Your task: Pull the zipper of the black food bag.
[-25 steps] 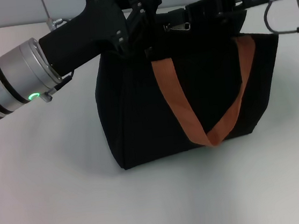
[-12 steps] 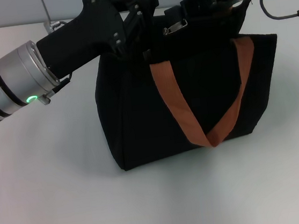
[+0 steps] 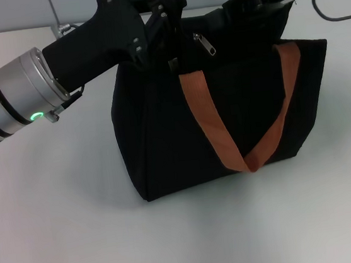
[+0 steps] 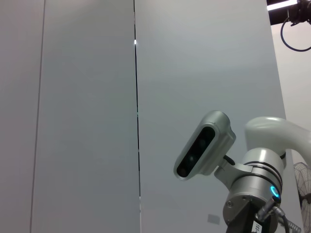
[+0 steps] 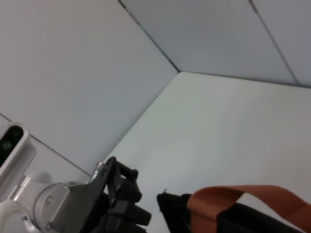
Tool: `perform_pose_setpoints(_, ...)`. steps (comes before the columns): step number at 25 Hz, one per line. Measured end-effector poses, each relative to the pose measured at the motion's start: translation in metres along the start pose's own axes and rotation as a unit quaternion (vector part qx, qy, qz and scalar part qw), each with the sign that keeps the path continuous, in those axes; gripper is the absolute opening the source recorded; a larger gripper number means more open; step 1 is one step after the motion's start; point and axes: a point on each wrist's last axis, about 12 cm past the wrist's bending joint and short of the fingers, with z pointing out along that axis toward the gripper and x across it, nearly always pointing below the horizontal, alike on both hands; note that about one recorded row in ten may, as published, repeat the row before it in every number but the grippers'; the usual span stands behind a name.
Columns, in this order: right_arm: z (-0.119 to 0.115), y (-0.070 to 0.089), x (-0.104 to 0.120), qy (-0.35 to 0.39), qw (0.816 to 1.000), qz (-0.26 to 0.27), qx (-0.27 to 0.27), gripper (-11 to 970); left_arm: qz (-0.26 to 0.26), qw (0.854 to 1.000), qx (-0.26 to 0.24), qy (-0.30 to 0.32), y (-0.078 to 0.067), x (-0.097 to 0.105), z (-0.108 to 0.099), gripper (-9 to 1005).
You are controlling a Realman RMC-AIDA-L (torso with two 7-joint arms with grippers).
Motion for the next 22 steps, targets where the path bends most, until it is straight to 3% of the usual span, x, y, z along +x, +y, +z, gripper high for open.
perform_pose_setpoints(6,-0.007,-0.001,0.008,0.000,1.000,0.003,-0.001,12,0.001,1.000,-0.001,0.000,0.000,0.000,0.000,23)
perform_pose_setpoints(14,-0.008,-0.012,0.040,-0.052,0.997,-0.004,-0.064,39,0.002,1.000,0.000,0.000,0.001,-0.001,0.001,23)
perform_pose_setpoints(22,0.000,-0.019,0.048,-0.061,0.996,0.001,-0.070,334,0.003,1.000,-0.001,-0.004,0.002,-0.002,0.002,23)
